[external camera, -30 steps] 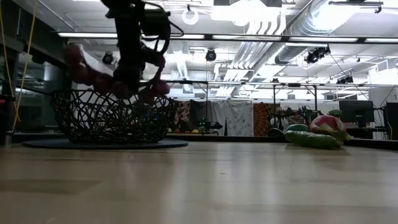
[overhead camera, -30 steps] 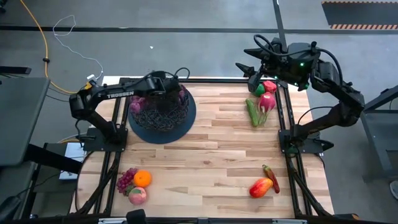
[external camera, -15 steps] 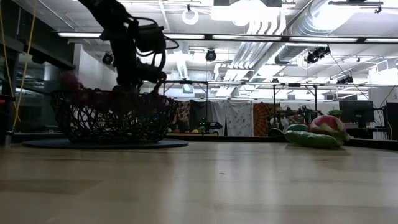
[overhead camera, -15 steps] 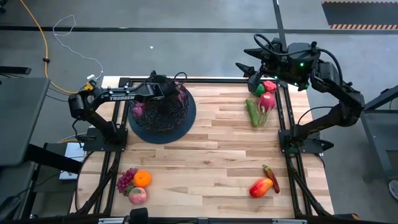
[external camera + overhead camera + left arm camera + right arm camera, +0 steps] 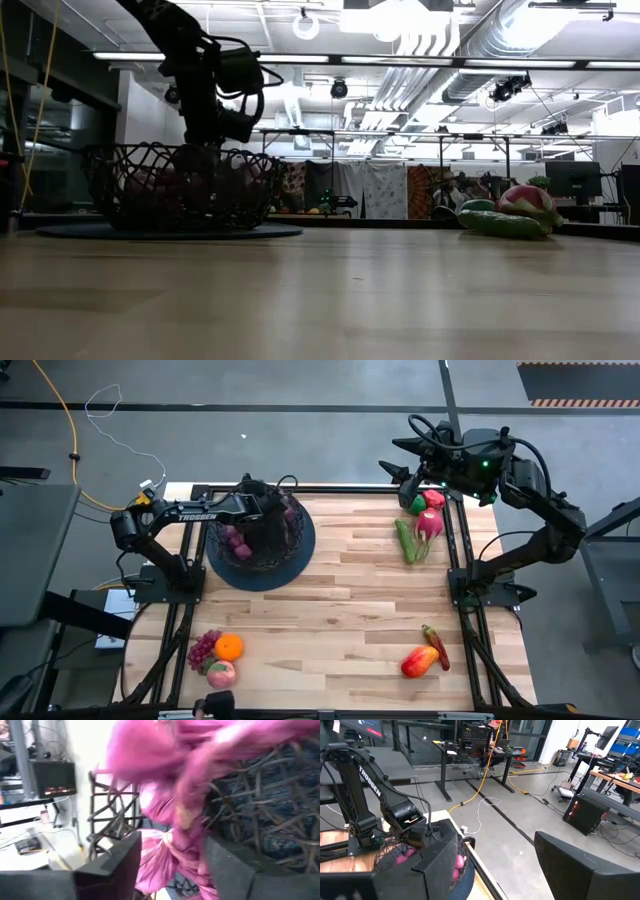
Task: Build produce basket
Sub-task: Put the violet onions into the black wire basket, then put the green cucumber into the black wire basket
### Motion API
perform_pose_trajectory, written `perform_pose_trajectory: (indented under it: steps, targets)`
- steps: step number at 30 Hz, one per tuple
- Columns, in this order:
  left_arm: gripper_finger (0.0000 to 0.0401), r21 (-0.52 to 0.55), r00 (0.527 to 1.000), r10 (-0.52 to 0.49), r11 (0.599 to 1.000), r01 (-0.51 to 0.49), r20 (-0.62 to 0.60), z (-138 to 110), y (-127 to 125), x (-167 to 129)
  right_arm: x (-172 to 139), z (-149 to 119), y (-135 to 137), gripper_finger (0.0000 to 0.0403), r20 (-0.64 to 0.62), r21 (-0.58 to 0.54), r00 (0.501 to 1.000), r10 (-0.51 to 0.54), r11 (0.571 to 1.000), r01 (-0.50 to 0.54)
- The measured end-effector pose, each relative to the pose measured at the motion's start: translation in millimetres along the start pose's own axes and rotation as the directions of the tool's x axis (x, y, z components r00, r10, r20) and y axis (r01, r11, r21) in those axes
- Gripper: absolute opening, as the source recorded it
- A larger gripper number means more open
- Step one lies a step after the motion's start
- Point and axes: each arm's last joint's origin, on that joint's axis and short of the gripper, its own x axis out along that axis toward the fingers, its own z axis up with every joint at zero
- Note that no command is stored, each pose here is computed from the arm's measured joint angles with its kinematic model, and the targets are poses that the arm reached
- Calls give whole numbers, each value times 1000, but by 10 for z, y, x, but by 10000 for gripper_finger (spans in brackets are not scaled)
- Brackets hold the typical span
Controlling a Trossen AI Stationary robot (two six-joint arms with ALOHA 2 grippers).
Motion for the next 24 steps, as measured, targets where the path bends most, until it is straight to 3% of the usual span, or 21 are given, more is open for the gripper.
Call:
perform_pose_trajectory:
  steps: [8,19,24]
  targets:
    - [271,50,990,118,992,-115,-72,9,28,-92,0,0,0,256,0,0,1000,0,1000,0]
    - [273,-116,997,-49,992,55,54,116,393,-530,0,0,0,256,0,-2,1000,0,1000,0]
    - [273,-251,967,-178,942,221,183,113,642,-906,0,0,0,256,0,-1,1000,1,1000,-1]
